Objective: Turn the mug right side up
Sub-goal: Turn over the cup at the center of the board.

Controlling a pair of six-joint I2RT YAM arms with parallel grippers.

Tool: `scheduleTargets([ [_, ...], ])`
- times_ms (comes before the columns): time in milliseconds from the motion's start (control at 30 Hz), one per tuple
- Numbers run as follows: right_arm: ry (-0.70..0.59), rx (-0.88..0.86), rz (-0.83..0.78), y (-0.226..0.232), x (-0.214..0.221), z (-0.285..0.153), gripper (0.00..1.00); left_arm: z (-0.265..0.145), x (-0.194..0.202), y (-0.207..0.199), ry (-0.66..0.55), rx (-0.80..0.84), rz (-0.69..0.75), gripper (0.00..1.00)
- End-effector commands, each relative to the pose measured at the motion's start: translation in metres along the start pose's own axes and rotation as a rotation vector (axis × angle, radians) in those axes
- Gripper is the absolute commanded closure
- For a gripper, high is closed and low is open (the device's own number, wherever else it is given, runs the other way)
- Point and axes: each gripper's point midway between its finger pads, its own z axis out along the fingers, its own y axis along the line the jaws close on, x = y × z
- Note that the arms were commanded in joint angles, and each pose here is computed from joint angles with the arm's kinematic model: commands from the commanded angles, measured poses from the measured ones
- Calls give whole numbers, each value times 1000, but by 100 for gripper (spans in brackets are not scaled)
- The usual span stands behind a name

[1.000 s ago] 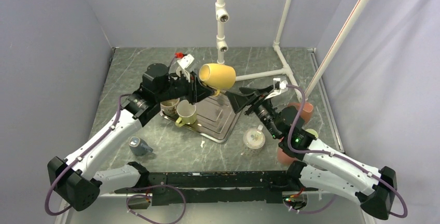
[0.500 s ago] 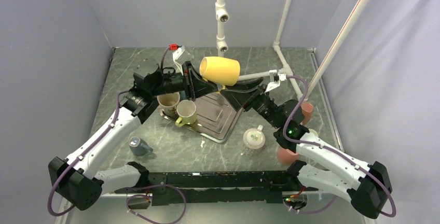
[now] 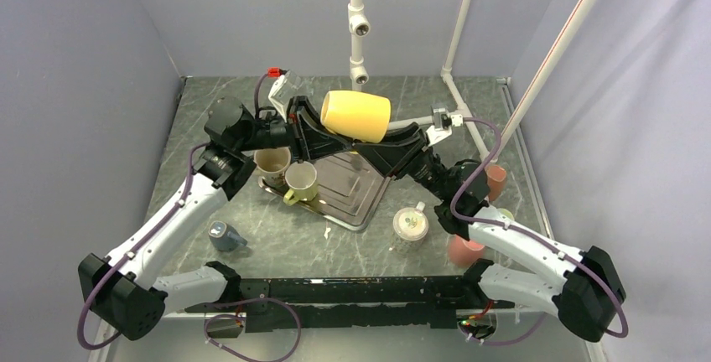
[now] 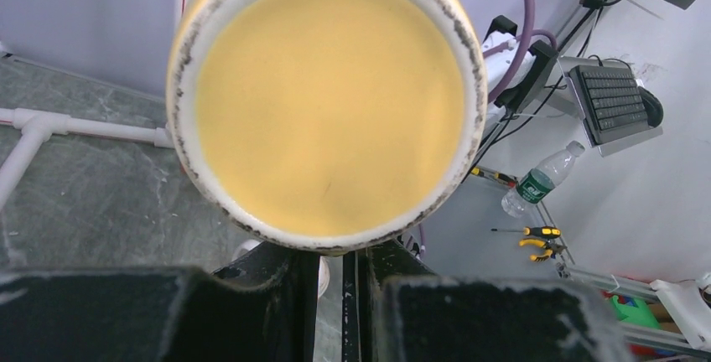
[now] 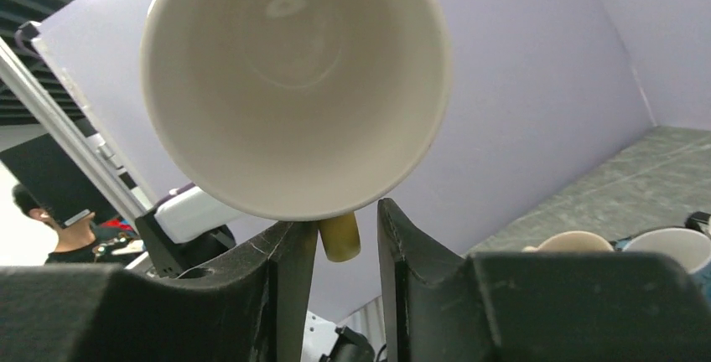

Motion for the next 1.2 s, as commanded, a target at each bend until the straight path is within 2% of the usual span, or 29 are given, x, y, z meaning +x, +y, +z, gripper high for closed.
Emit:
scheduleTargets([
  [0,-78,-165,-2,39,-29,9,64,-6,-17,-37,-24,115,114,97],
  [67,-75,-172,3,40,-28,11,66,-6,-16,-39,-24,122,113,97],
  [200,-72,-197,-17,46,-32,16,88,-7,-13,-40,-15,124,115,97],
  [267,-78,-201,-33,48,-36,18,100,-8,-12,-38,-13,108,115,93],
  [333,-88,-194,-51,48,-38,18,100,-9,-11,-36,-5,89,114,86],
  [433,-123,-179,-95,47,-44,15,100,-10,-9,-30,-6,48,118,66],
  [567,-160,-162,-148,45,-50,11,100,-13,-5,-23,-3,-2,124,48],
  [767,-175,-115,-196,38,-53,7,100,-19,3,-6,15,-114,129,42],
  [867,-134,-32,-238,22,-48,7,100,-31,8,17,28,-276,153,42],
  [1033,36,166,-294,-16,-30,9,100,-97,11,89,26,-853,175,40],
  [1167,97,288,-299,-44,-18,1,100,-131,23,105,71,-1036,193,39],
])
